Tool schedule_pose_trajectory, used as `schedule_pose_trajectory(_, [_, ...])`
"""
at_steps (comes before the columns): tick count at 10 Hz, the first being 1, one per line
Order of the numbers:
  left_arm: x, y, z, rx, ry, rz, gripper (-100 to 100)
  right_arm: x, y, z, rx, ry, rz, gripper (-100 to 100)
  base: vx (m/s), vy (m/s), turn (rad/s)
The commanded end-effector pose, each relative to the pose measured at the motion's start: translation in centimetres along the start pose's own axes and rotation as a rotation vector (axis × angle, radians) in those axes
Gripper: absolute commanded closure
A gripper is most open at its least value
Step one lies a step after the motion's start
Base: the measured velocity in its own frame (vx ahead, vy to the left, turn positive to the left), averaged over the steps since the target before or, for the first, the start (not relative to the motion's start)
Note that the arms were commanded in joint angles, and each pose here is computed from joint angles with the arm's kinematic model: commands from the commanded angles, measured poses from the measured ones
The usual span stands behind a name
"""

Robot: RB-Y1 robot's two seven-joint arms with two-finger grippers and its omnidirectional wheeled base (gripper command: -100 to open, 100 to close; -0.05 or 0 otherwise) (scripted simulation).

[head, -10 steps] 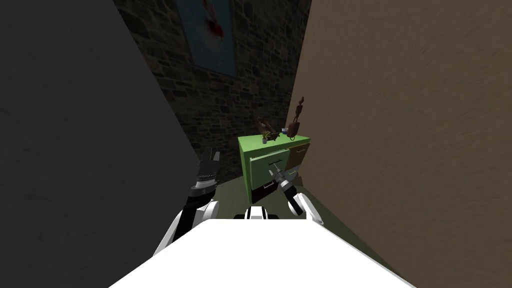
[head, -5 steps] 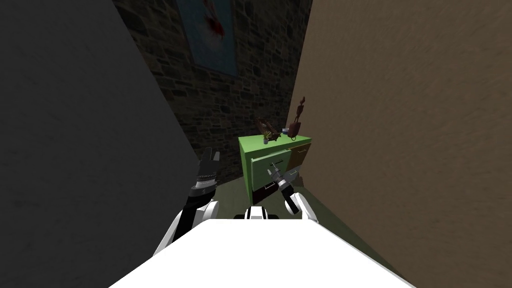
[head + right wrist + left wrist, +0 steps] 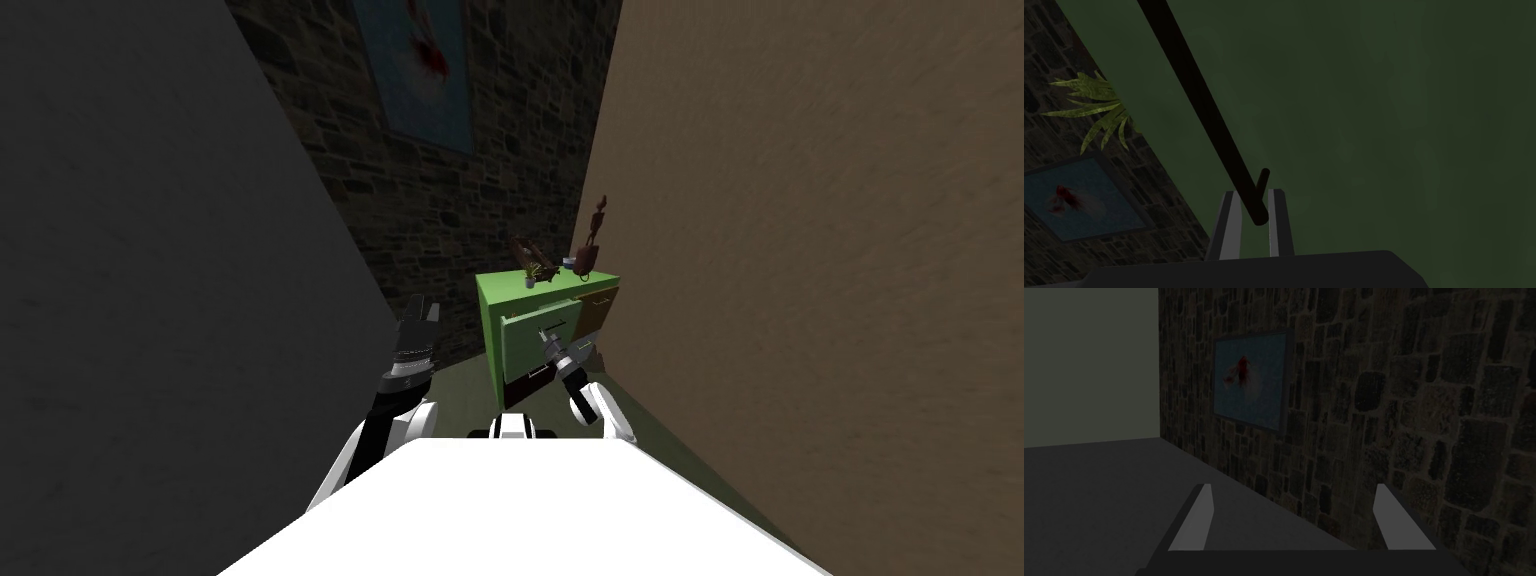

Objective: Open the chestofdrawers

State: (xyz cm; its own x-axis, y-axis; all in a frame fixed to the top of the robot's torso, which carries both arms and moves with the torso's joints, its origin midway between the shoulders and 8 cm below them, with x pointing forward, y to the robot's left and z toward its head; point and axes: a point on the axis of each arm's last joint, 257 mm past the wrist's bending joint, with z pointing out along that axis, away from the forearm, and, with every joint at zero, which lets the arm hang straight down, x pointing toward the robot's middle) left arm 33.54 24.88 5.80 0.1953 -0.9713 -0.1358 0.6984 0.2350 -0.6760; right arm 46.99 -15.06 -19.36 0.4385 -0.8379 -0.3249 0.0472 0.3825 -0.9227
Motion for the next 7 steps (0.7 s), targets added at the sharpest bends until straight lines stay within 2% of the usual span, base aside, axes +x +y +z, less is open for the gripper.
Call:
schedule_pose_trajectory(1, [0.0,0.0,0.0,0.0,0.0,0.0,0,0.38,0.32,-0.17,-0.018,0.005,0.008,100,-0.189,-0.024,-0.017])
schedule_pose_trajectory(3, [0.0,0.0,0.0,0.0,0.0,0.0,0,0.49,-0.23,0.01,-0.008,0.005,0.002,100,-0.139,-0.052,-0.011])
schedule_pose_trajectory(7, [0.0,0.0,0.0,0.0,0.0,0.0,0,0.59,0.35,-0.59,-0.031,-0.001,0.014,100,-0.172,-0.078,-0.013])
